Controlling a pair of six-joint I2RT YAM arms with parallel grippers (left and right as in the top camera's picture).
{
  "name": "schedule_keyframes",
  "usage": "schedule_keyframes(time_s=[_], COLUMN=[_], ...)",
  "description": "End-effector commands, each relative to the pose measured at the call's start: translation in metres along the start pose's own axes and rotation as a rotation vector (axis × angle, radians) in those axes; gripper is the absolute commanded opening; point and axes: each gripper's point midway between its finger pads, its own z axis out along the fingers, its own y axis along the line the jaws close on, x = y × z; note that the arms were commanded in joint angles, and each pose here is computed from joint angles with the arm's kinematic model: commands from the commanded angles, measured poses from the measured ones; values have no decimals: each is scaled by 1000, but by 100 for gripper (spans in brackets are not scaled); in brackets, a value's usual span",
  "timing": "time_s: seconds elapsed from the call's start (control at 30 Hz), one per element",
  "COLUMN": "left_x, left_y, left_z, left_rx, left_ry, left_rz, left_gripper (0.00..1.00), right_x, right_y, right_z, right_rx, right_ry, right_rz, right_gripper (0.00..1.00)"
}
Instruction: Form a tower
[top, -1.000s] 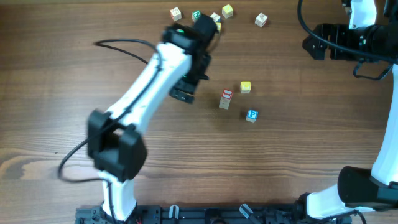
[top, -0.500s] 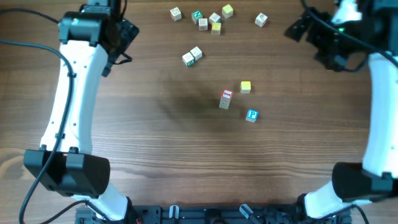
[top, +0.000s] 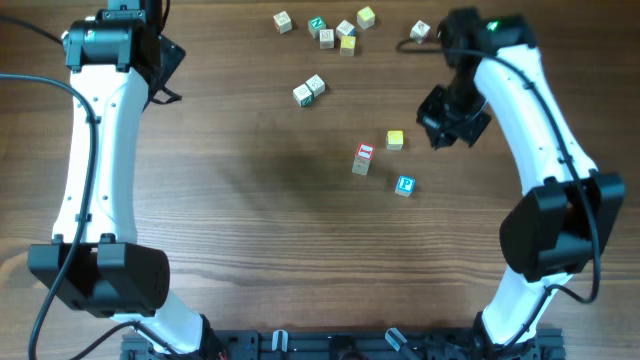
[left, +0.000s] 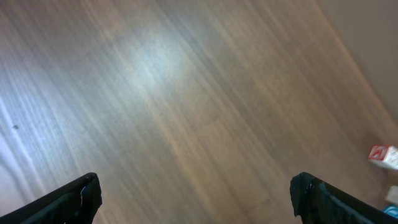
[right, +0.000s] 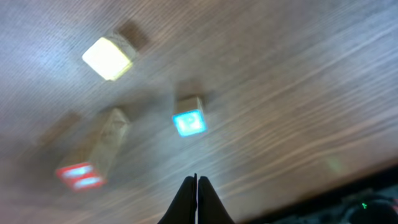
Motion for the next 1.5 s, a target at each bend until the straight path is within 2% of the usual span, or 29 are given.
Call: schedule_keyframes(time_s=[0.0,0.17,0.43,0.8,1.47], left_x=[-2,-2,-2,-2,-2], left_y=[5,5,5,5,5], left_z=[3,3,3,3,3], left_rx=[-34,-33,-33,-33,-33], left_ry=[-12,-12,-12,-12,-12], left_rz=[20,20,20,20,20], left_gripper=[100,100,100,100,100], right_x=[10,12,21,27,23], right_y=[9,27,64,64,70], right_z=[37,65,57,78,79], right_rx=[-45,-178,-374,-357,-377], right_ry=[78,129,190,213,194], right_rz=[-138,-141,-143,-115,-107], right_gripper=[4,4,4,4,4])
